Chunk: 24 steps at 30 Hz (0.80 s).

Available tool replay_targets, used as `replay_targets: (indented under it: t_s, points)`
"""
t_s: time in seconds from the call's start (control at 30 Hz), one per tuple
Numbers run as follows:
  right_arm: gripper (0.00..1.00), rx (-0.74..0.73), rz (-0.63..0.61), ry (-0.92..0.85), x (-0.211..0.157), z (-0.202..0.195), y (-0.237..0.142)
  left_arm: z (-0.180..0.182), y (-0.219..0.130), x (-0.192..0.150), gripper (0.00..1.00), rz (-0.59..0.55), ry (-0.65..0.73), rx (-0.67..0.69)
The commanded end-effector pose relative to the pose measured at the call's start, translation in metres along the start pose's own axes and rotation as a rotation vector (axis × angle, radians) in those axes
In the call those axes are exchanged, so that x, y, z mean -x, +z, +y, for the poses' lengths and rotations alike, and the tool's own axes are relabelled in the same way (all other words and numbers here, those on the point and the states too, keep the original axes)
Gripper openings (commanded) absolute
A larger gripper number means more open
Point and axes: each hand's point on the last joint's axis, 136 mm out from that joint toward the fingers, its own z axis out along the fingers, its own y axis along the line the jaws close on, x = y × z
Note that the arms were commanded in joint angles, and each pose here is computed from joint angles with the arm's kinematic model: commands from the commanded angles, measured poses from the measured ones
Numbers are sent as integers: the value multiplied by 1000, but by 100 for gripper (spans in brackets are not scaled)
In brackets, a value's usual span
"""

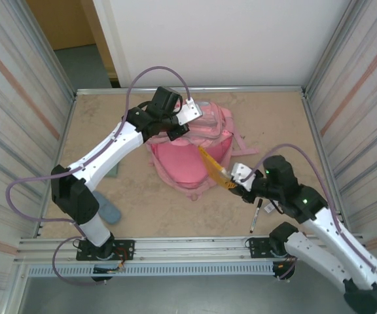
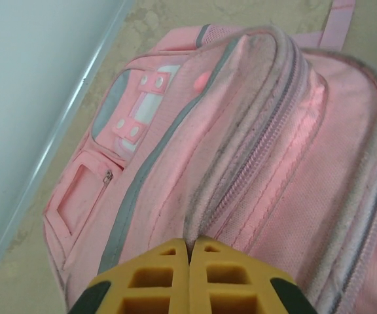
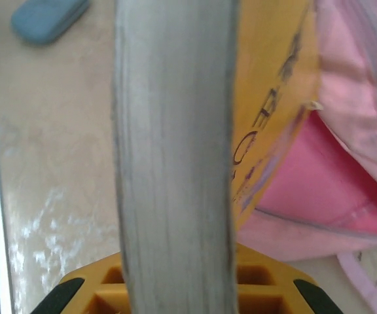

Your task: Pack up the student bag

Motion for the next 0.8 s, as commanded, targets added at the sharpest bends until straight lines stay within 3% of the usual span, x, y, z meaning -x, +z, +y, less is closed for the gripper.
replay_targets:
  t_s: [0.0, 0.17, 0.27, 0.4, 0.53, 0.77]
  points:
    - [0, 142, -8, -286, 19, 23, 0, 2, -32, 53, 0, -204, -5, -24]
    - [0, 278, -116, -398, 42, 48, -17, 0, -24, 49, 0, -193, 0, -32]
    - [0, 314, -104, -393, 42, 52, -29, -1, -16, 43, 0, -170, 3, -32]
    - [0, 35, -76, -465, 31, 10, 3, -13, -18, 49, 0, -200, -8, -96]
    - [0, -253, -101, -574, 56, -35, 19, -21, -38, 62, 0, -269, -33, -141]
    - [0, -404, 20, -769, 66, -85, 42, -24, -50, 63, 0, -295, -49, -113]
